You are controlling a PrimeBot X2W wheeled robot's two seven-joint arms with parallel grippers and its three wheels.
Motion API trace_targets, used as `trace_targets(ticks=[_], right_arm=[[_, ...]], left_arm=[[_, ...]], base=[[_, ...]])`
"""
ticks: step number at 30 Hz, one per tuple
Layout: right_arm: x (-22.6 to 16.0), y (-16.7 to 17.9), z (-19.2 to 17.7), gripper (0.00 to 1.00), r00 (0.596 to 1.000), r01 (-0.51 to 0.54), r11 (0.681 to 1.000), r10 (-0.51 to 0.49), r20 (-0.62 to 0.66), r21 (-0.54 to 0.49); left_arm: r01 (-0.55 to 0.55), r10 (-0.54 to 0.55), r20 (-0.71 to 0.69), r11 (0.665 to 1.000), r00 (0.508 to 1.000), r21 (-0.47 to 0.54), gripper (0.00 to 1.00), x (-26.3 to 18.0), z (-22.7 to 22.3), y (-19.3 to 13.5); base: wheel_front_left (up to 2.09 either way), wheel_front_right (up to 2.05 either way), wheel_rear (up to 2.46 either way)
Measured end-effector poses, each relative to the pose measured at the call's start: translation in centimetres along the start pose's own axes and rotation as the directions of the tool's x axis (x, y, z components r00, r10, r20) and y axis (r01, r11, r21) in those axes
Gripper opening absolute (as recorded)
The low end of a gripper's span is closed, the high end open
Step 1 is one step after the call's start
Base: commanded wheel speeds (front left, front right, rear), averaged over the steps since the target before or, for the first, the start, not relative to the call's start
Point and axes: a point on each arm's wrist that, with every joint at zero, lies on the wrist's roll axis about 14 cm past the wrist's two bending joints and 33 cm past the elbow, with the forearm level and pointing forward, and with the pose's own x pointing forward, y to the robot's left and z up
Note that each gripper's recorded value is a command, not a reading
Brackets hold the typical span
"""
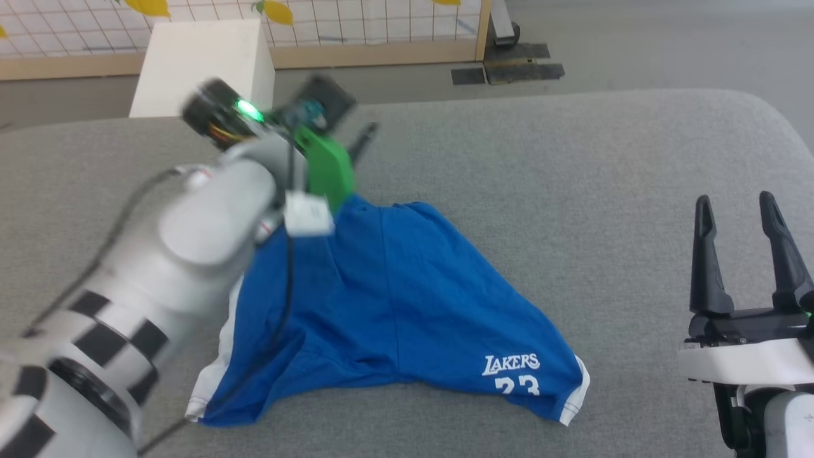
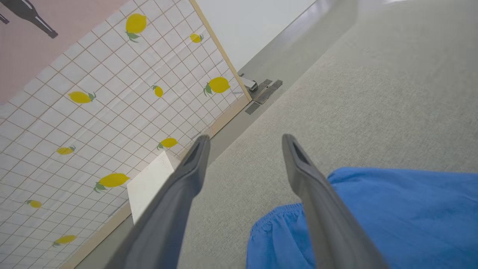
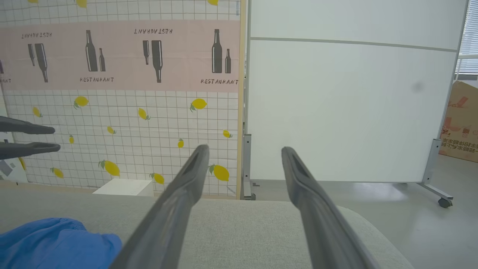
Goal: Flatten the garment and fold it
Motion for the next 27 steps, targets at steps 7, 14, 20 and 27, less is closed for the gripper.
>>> trace_targets(ticks=[7,14,20,27], right_arm=[[1.2,-0.8,-1.4,1.00,0.999,0.025,1.000,-0.025,-0.024,0.002],[1.9,-2.2,-3.1,1.00,0.996,0.061,0.998,-0.062,-0.058,-0.017],[2.4,-2.9,-4.4,1.00,0.993,0.079,0.997,-0.081,-0.087,-0.028],[2.2,-4.3,-6.0,1.00,0.985,0.108,0.992,-0.115,-0.130,-0.061]], left_arm=[[0.037,-0.081,-0.460,0.994,0.884,-0.104,1.00,0.7,-8.1,1.2],[0.137,-0.218,-0.633,0.975,0.742,-0.175,1.00,1.6,-11.7,-0.5],[0.193,-0.266,-0.712,0.964,0.650,-0.184,1.00,2.9,-15.2,-1.9],[0.250,-0.327,-0.759,0.943,0.564,-0.220,0.35,3.9,-18.6,-4.1]], base=[[0.00,0.00,0.00],[0.00,0.00,0.00],[0.00,0.00,0.00],[0.00,0.00,0.00]])
